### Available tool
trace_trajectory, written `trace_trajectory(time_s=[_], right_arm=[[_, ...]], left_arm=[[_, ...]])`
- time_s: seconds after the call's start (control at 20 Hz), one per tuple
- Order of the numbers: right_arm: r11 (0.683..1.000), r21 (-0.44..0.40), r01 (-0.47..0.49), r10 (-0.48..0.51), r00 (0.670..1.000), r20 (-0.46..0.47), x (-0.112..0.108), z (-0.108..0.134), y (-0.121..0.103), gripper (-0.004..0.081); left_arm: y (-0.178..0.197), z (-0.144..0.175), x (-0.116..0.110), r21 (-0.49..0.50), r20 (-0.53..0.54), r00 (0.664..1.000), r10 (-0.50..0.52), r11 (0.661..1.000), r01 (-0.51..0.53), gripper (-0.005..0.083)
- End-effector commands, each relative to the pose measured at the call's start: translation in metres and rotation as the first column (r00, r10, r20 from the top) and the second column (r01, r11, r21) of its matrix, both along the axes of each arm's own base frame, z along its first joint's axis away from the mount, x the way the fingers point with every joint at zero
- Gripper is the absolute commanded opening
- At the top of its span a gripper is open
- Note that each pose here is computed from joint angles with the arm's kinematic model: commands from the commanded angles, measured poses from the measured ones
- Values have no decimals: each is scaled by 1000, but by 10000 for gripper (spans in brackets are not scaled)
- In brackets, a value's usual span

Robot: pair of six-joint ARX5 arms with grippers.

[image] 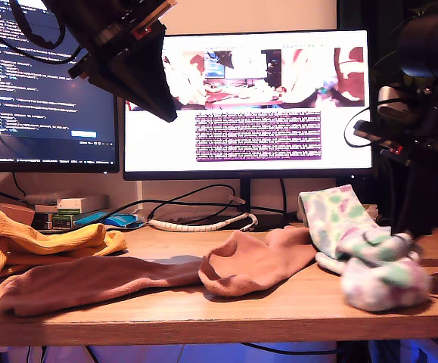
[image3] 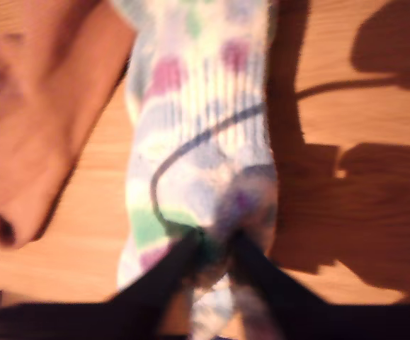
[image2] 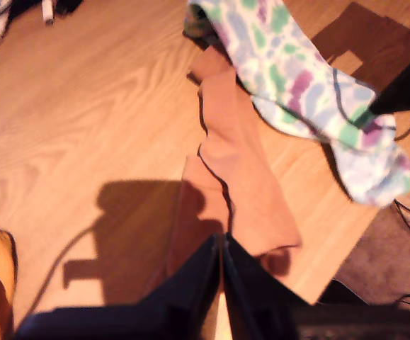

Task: Pair up the socks based on colour and pattern, by placing them on top of one another

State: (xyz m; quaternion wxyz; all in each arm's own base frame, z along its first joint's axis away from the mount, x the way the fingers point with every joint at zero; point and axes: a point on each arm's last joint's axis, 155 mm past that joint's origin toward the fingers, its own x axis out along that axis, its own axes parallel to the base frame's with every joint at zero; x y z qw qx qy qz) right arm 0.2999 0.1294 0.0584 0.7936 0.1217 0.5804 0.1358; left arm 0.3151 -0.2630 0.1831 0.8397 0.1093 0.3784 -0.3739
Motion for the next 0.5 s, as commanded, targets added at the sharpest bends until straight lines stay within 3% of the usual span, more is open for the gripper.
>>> trace_trajectory(time_s=[0.0, 0.2, 0.45], right_arm=[[999, 28, -22, 22, 1000, -5, -8, 5, 8, -13], [999, 42, -34, 34, 999, 8, -22, 24, 14, -13], [998, 40, -40, 41, 998, -38, -49, 33, 15, -13]], left_arm=[[12, -15, -2, 33, 1, 1000, -9, 999, 9, -20], [40, -44, 4, 74, -37, 999, 38, 997, -35, -20], [44, -53, 1, 61, -71, 997, 23, 998, -19, -19]])
